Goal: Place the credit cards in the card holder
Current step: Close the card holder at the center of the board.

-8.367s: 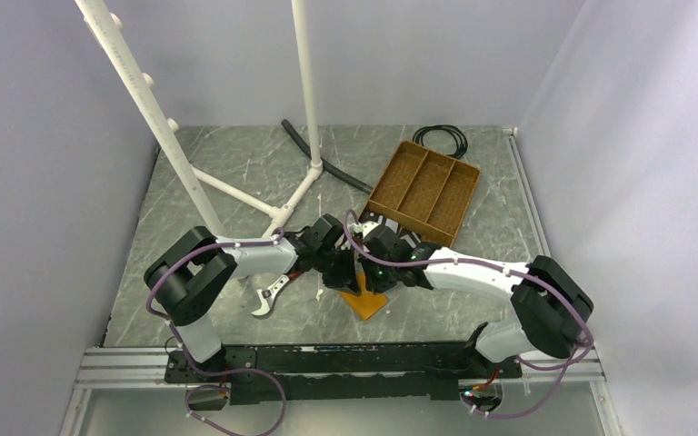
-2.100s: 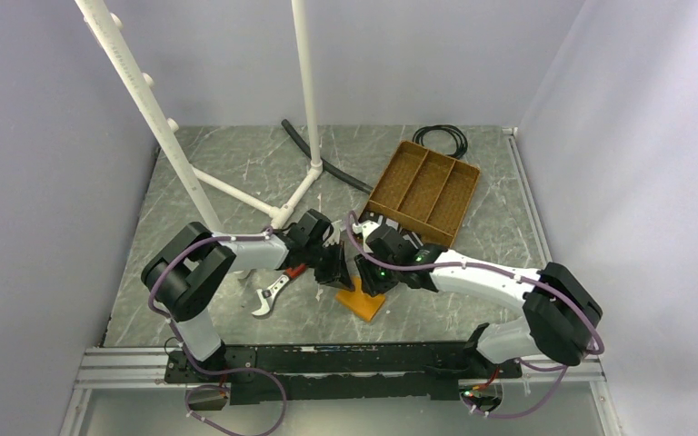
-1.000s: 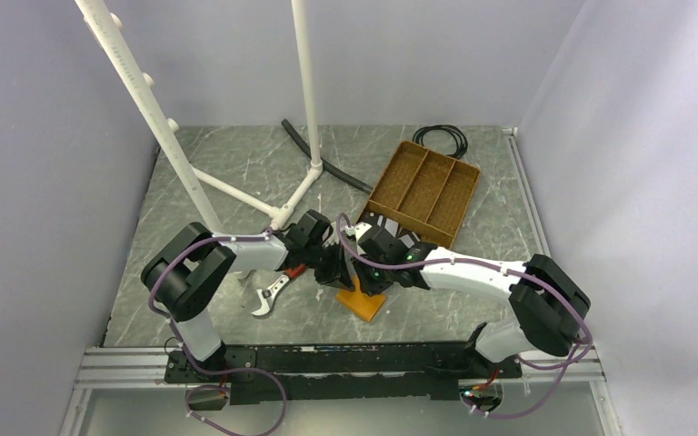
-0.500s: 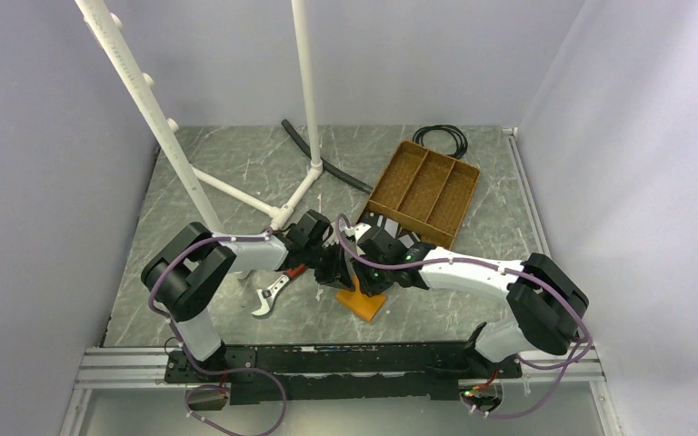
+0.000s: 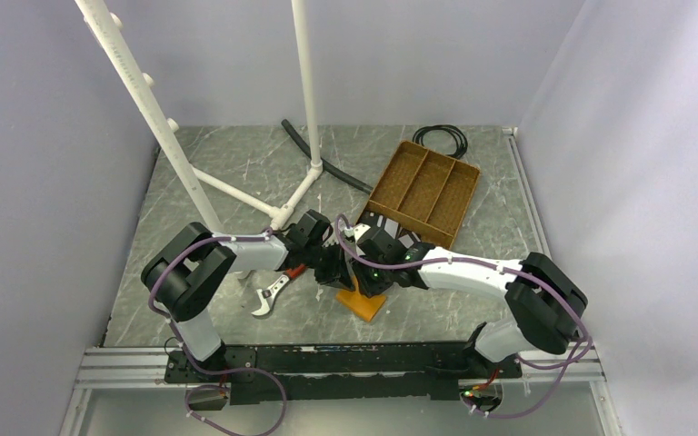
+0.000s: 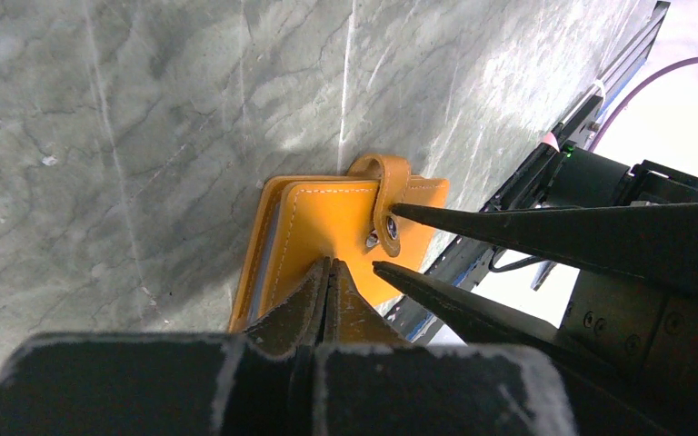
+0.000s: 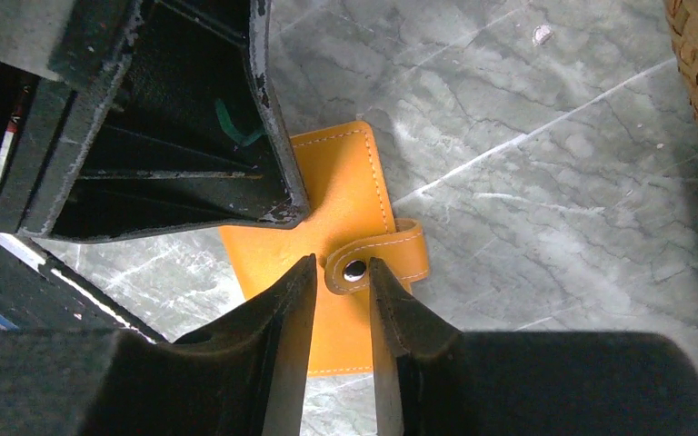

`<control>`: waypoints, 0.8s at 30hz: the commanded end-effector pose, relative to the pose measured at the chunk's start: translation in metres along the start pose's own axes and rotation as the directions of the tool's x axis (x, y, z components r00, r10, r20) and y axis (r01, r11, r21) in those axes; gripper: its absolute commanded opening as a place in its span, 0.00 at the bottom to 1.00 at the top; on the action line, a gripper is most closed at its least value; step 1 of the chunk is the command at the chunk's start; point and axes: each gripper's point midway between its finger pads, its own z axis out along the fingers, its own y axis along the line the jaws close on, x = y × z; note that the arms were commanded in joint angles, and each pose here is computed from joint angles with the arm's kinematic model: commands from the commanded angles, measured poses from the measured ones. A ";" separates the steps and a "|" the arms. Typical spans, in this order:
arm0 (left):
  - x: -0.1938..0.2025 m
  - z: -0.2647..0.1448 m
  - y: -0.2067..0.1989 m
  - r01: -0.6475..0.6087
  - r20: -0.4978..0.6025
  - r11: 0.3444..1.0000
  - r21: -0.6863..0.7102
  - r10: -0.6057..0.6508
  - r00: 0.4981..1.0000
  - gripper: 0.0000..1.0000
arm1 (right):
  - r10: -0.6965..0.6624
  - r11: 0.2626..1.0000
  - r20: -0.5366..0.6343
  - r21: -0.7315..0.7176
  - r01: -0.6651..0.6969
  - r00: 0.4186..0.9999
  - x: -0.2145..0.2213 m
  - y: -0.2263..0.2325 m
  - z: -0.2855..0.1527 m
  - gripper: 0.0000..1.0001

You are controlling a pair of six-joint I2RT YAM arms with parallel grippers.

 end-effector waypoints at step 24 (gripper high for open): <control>0.009 0.004 0.017 0.006 -0.014 0.998 -0.055 -0.007 1.000 0.00 | 0.058 0.997 0.059 -0.058 -0.054 0.997 -0.008 0.011 -0.006 0.00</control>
